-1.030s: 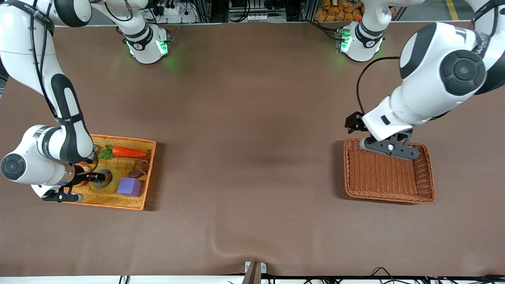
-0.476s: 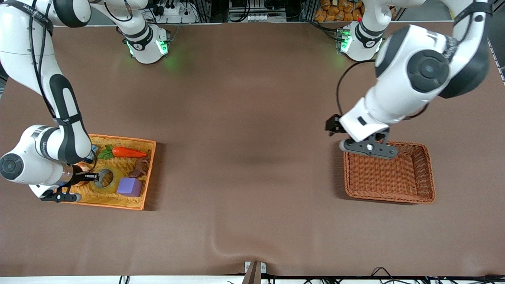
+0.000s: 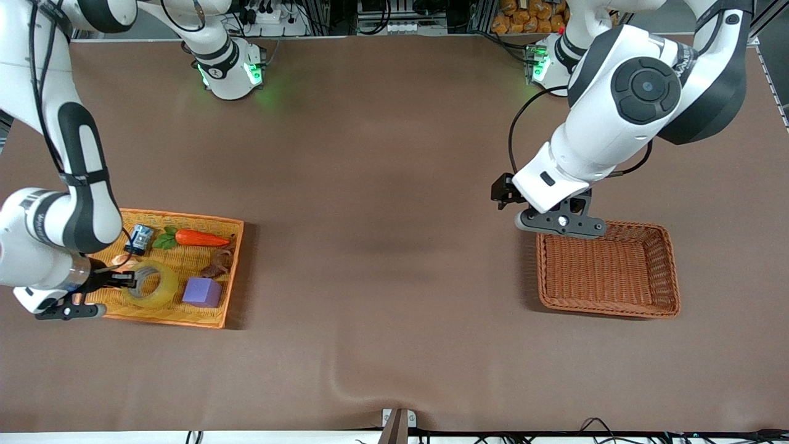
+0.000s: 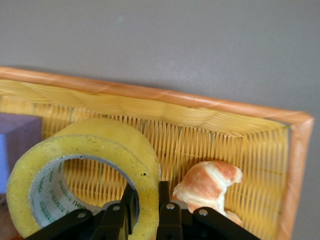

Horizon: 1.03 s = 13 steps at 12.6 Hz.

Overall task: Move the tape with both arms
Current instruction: 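Grasp the tape roll rim with the right gripper and lift it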

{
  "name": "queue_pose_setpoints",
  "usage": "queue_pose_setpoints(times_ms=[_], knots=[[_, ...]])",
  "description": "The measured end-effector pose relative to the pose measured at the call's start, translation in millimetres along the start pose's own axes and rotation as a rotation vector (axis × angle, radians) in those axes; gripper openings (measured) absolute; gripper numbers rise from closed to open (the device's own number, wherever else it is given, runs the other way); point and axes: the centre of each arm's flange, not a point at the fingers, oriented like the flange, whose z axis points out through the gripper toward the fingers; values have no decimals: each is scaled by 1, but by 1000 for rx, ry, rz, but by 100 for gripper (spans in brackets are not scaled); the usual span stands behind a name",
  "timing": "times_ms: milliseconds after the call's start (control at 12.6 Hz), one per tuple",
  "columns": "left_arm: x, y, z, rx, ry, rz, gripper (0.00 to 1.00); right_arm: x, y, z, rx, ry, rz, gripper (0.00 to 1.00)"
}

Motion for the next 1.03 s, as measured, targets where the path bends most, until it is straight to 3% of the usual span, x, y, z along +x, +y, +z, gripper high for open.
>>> queue_pose_setpoints(times_ms=[317, 555, 872, 1030], knots=[[4, -11, -1, 2, 3, -18, 100, 1, -36, -73, 13, 29, -76, 22], [6, -16, 1, 3, 0, -27, 100, 7, -109, -108, 98, -9, -123, 22], [10, -29, 3, 5, -4, -48, 100, 9, -204, -108, 130, -51, -95, 22], [14, -46, 4, 6, -6, -74, 100, 4, -282, -98, 134, -81, -73, 22]])
